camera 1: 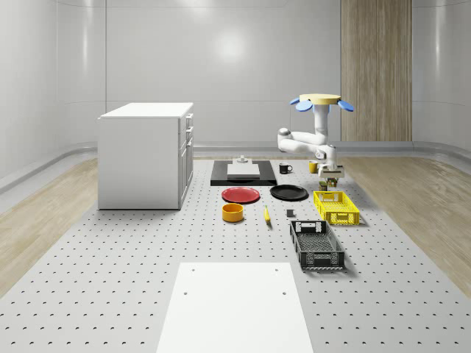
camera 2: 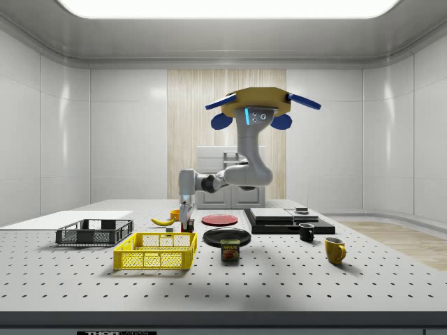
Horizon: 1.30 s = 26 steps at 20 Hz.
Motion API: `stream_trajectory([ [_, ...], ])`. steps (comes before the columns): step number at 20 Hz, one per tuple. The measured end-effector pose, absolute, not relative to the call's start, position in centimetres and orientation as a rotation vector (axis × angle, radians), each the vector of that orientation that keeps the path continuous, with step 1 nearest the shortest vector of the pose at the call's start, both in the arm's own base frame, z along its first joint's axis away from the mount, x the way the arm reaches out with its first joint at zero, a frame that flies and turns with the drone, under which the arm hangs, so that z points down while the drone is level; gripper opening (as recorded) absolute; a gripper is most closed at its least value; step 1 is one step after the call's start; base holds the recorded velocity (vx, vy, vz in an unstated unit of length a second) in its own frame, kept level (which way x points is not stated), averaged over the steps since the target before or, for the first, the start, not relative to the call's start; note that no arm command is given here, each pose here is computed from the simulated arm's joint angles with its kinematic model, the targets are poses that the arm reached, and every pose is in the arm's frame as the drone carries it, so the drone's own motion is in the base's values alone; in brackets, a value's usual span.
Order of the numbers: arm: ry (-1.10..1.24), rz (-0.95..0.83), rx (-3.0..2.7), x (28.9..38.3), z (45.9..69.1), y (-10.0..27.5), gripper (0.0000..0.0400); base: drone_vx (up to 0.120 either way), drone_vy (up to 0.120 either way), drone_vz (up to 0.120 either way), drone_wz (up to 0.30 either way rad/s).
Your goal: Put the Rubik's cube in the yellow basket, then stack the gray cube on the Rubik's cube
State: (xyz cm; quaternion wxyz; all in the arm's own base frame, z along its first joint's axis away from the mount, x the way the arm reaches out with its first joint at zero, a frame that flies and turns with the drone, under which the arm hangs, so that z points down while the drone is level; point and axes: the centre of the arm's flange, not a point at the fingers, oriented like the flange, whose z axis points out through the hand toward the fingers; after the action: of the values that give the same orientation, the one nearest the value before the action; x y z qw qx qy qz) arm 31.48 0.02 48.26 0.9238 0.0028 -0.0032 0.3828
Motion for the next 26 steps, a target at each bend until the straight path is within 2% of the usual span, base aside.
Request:
stream_trajectory([
  [16, -0.007, 0.786, 0.006, 31.48, 48.3, 0.0, 0.0321, 0.117, 0.000, -0.012, 0.000],
  [26, -0.007, 0.786, 0.006, 31.48, 51.5, 0.0, 0.0320, 0.000, 0.000, 0.000, 0.000],
])
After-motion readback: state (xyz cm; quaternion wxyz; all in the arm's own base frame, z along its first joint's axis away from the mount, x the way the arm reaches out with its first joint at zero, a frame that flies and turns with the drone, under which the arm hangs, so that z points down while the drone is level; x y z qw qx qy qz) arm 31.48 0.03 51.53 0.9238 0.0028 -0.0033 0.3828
